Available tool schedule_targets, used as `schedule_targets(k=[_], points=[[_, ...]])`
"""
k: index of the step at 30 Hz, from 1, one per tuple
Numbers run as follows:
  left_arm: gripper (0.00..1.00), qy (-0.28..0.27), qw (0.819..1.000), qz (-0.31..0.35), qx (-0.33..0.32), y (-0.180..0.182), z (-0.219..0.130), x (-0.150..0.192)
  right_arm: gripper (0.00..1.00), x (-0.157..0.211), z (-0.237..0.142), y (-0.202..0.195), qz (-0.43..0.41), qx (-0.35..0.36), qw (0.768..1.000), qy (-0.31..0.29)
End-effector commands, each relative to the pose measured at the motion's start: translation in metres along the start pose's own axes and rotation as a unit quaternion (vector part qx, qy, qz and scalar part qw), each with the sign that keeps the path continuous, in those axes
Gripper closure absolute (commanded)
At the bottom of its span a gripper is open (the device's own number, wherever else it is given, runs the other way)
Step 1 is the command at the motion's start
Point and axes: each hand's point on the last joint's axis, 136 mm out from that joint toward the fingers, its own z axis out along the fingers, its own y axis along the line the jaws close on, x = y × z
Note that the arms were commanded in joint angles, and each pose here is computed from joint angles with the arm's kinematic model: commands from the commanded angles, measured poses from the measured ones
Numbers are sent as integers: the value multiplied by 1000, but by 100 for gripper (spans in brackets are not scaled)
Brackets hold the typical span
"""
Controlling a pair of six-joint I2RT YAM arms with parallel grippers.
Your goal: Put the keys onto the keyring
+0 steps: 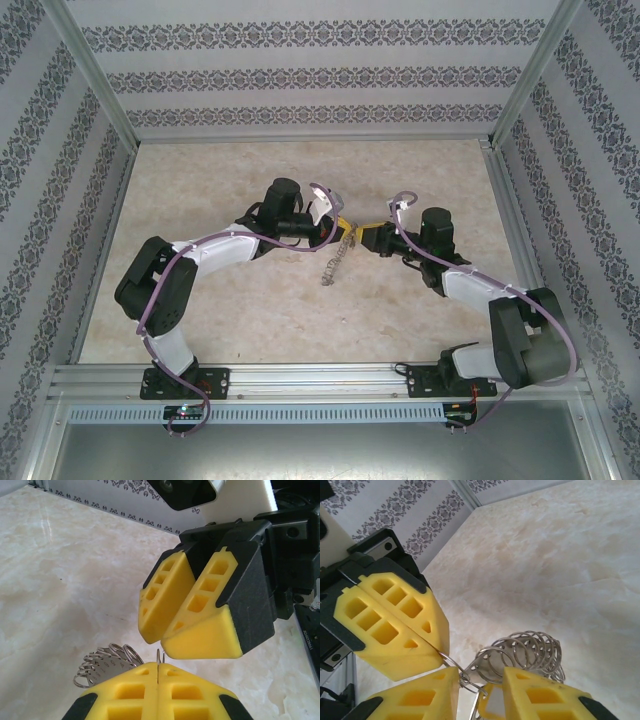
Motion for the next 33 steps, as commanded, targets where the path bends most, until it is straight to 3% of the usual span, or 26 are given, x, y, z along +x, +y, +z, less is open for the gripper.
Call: schedule_targets(k=[1, 26, 33], points=[[100, -21, 1000, 18, 14, -10, -6, -17, 71, -10, 4, 18, -26, -38, 999, -7], [100, -14, 1000, 13, 18, -10, -5, -12, 77, -16, 13, 14, -24, -34, 999, -11], [100, -10, 1000, 10, 23, -11, -4, -10, 95, -20, 10, 16, -26, -32, 999, -14]])
